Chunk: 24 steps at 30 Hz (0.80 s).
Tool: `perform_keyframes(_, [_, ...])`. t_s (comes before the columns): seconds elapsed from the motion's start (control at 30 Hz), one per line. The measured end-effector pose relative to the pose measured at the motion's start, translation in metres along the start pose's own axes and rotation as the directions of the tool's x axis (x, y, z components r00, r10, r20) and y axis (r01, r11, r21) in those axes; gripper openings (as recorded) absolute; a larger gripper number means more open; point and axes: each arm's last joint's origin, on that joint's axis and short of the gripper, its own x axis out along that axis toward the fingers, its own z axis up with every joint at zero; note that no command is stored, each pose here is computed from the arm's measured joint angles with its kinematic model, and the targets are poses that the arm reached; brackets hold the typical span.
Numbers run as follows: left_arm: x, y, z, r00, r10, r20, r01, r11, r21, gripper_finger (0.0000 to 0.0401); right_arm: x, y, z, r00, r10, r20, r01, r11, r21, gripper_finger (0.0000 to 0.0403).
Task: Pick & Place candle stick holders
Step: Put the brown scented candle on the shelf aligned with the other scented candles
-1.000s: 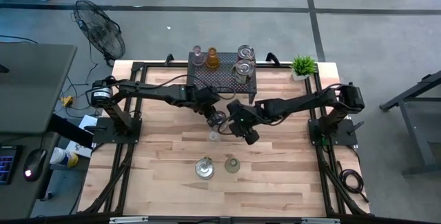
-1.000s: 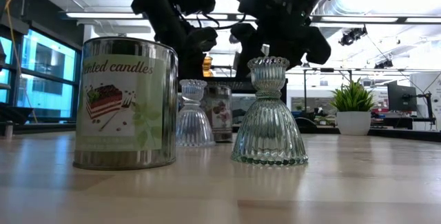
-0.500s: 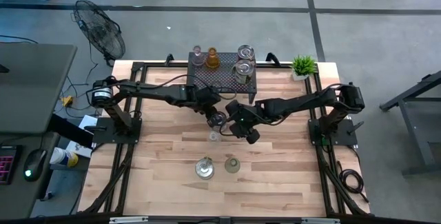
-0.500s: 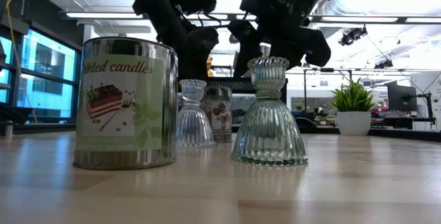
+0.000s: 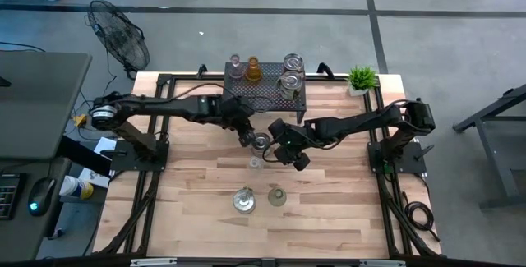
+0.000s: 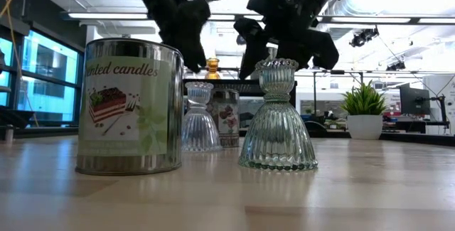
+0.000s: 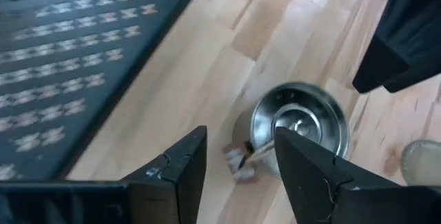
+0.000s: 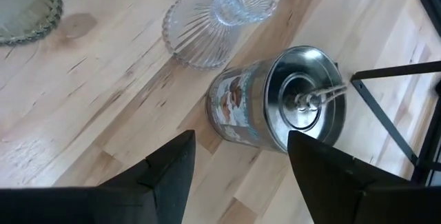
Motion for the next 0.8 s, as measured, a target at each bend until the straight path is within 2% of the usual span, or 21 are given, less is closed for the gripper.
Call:
perform_keyframes(0.17, [-0.027, 0.003, -0.003, 0.999, 0.043, 0.032, -0.044, 0.999, 0.005, 0.0166, -0.003, -0.007, 0.003, 1.000, -0.017, 0.020, 0.016, 1.000, 0.010, 0.0224])
perform_keyframes(0.37, [-0.053, 0.003, -0.029, 0.991, 0.092, 0.095, -0.093, 0.996, 0.004, 0.0166, -0.010, -0.018, 0.012, 0.998, 0.002, 0.063, -0.001, 1.000, -0.001, 0.0224])
perform_keyframes(0.53, [-0.070, 0.000, -0.057, 0.973, 0.045, 0.226, -0.038, 0.999, -0.037, 0.0166, 0.002, -0.023, 0.017, 0.999, 0.043, 0.004, -0.043, 0.999, -0.018, 0.0224])
perform_keyframes(0.8, [-0.080, -0.002, -0.098, 0.910, -0.018, 0.415, 0.047, 0.997, -0.061, 0.0166, 0.009, -0.030, 0.024, 0.994, 0.102, -0.031, -0.103, 0.995, -0.009, 0.0224])
